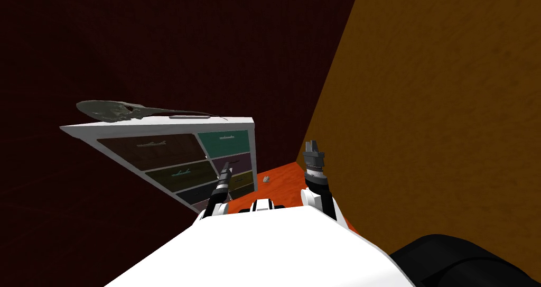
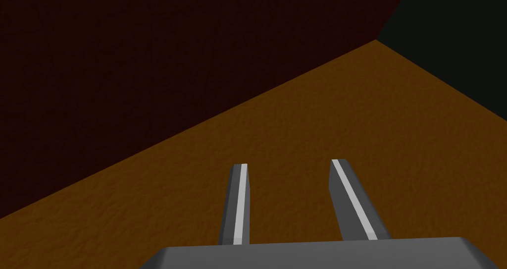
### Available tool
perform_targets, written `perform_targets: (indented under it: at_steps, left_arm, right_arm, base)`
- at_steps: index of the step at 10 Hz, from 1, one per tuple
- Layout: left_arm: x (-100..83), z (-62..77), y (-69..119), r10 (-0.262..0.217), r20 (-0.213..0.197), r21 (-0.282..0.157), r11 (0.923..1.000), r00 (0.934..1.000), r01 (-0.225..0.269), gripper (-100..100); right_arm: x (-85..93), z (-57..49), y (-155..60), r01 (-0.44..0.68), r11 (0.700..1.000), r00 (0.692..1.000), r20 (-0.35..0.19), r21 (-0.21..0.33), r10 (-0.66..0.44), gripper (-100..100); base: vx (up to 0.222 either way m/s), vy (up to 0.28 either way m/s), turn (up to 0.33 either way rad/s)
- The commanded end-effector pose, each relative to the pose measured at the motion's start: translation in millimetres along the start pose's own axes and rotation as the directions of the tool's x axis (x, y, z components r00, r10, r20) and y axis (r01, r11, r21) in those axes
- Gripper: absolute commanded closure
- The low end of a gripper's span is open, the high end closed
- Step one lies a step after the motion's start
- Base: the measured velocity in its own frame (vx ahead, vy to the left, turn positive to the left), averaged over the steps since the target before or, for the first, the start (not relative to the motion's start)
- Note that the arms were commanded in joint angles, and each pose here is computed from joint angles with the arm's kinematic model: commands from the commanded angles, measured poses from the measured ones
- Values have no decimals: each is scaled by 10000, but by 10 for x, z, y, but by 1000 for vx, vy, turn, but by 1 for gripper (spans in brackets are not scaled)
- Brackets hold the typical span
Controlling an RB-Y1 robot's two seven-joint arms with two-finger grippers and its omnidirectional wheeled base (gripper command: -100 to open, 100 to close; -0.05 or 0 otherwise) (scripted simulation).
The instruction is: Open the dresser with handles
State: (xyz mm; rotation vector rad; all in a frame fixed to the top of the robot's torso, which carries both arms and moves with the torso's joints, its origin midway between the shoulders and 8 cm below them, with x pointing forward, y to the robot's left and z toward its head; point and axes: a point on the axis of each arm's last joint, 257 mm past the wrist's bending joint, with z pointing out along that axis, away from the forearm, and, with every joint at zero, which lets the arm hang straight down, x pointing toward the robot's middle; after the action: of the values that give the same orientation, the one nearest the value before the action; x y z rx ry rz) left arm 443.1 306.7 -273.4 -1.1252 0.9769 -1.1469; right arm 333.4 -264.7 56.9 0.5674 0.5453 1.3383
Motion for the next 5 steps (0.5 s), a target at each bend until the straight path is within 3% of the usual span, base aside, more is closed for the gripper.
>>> perform_targets:
  at_steps: [1,3,4,5]
  left_arm:
    - [-1,66,-48,-7,5,-9,10000,10000,7,-100]
    - [-2,75,-58,-5,5,10,10000,10000,5,-100]
    - [5,11,-3,-16,7,-10,10000,10000,16,100]
    - [3,43,-24,-10,4,-32,10000,10000,10,100]
  right_arm:
    - [0,0,0,0,10000,10000,0,0,0,0]
    - [0,0,0,1,10000,10000,0,1,-1,0]
    - [0,0,0,1,10000,10000,0,0,-1,0]
    - [0,0,0,0,10000,10000,0,-1,0,0]
  base:
    - [46,-10,0]
    - [47,-3,0]
    - [-27,6,1]
    - [-25,6,32]
